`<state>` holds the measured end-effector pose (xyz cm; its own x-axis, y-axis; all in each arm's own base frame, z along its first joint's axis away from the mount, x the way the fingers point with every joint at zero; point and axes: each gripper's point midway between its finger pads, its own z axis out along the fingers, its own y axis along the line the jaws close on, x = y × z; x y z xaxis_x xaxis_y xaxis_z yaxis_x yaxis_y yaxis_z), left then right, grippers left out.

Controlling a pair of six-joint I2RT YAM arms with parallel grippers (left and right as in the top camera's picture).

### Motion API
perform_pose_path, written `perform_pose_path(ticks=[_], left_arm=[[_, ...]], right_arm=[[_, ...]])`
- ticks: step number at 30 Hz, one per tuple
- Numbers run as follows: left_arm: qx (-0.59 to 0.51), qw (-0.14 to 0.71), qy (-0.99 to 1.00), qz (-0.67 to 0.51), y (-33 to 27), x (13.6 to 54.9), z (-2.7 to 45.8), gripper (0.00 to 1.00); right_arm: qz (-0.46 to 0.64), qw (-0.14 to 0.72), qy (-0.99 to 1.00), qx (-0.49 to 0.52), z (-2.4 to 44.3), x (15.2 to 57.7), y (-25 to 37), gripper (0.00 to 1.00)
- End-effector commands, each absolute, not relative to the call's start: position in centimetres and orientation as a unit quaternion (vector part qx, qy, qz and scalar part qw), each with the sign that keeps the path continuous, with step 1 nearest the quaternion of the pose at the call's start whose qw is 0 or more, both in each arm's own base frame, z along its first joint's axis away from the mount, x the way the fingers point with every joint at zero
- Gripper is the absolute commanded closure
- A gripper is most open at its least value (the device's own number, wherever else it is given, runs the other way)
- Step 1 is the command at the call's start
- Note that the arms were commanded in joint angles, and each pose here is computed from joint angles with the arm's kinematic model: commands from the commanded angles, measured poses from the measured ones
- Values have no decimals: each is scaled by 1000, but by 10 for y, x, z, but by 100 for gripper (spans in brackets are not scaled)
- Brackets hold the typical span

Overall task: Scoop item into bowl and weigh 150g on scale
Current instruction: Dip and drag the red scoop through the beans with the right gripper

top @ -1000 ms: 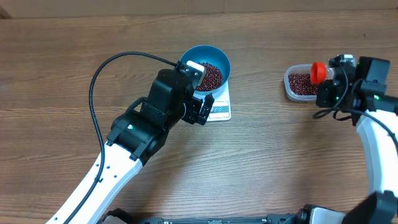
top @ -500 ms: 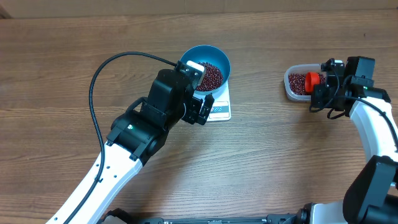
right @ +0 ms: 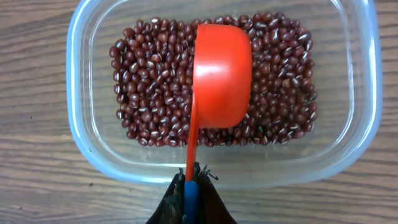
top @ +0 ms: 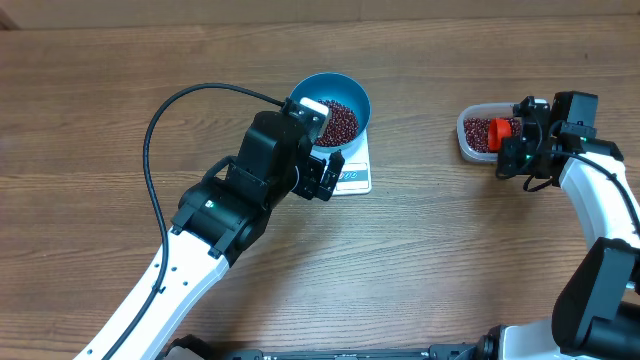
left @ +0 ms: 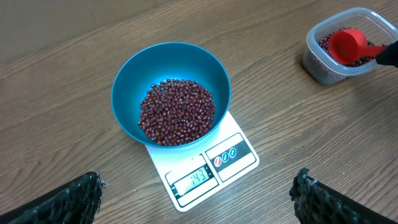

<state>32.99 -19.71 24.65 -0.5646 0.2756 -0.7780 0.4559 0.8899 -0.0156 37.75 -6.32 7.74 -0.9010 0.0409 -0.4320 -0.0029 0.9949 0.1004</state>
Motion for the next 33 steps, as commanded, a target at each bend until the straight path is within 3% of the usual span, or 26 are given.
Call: perform_pose_path(ticks=[1,10,33], left_arm=[[213,425,873,-112,-199,333,255,1],[213,425,873,-112,-199,333,255,1],[213,425,873,-112,-199,333,255,1]], right_arm=[[64,212,975,11,75,374,-59,96],[139,214,967,-2,80,372,-33,96],[156,227,960,38,94,371,-58,96]])
